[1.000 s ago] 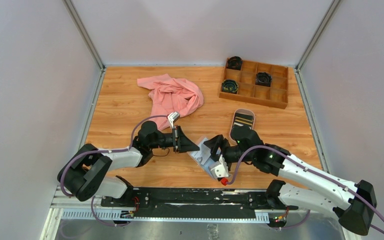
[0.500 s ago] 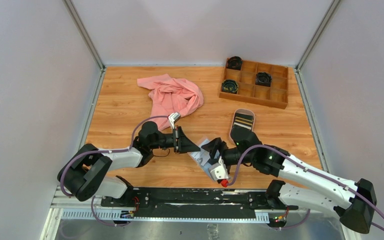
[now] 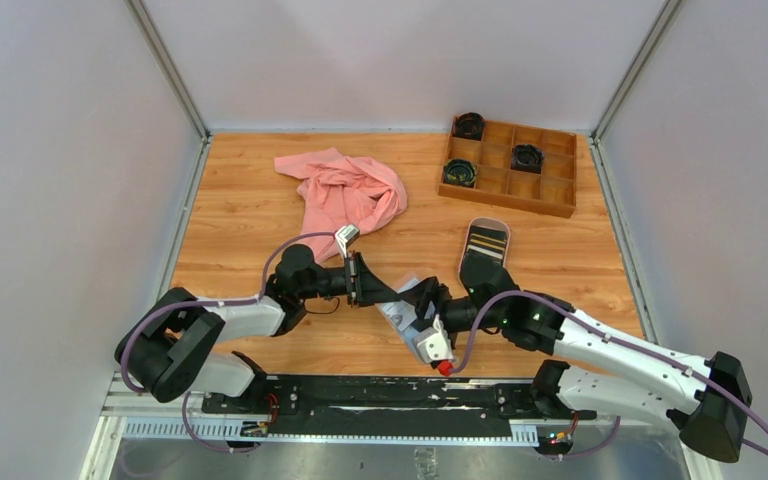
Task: Put the credit cards into the card holder
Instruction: Insert the credit card into the card holder, then place the card holder at the center of the board.
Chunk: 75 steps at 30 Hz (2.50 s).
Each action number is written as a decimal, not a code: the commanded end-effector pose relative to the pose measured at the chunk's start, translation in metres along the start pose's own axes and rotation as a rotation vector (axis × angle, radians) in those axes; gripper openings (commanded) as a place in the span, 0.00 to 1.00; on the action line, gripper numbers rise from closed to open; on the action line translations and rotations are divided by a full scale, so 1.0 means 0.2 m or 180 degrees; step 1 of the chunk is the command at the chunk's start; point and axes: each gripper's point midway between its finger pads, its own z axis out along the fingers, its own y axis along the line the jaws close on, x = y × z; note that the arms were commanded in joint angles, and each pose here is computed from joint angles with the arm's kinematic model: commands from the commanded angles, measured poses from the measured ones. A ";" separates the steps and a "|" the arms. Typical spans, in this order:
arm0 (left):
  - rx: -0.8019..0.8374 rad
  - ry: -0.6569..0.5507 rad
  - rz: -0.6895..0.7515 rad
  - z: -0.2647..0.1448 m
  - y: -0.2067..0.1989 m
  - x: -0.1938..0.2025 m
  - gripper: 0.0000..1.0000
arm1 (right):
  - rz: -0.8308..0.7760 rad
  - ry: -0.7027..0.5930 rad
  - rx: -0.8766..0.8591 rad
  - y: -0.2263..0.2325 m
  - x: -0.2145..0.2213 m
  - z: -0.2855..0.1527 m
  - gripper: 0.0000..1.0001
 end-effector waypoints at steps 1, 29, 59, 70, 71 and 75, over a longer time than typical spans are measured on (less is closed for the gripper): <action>0.0115 0.0077 0.0067 -0.01 -0.04 0.04 0.04 | -0.0130 0.0017 0.0388 -0.16 -0.02 0.00 0.71; -0.0411 -0.0174 0.0389 -0.04 0.18 -0.02 0.00 | 0.0256 0.0217 -0.0008 -0.08 -0.09 -0.24 0.83; -0.2732 -0.1079 0.1907 -0.34 0.44 -0.22 0.00 | 0.4326 0.0530 0.0168 -0.09 0.39 -0.58 0.82; -0.3626 -0.1051 0.2656 -0.27 0.41 -0.24 0.00 | 0.4599 0.0042 0.0439 -0.03 0.44 -0.56 0.83; -0.3698 -0.1008 0.2723 -0.25 0.42 -0.24 0.00 | 0.4615 0.0005 0.0468 -0.03 0.45 -0.55 0.83; -0.3974 -0.0732 0.3054 -0.19 0.47 -0.22 0.00 | 0.4649 -0.0124 0.0506 -0.01 0.47 -0.54 0.83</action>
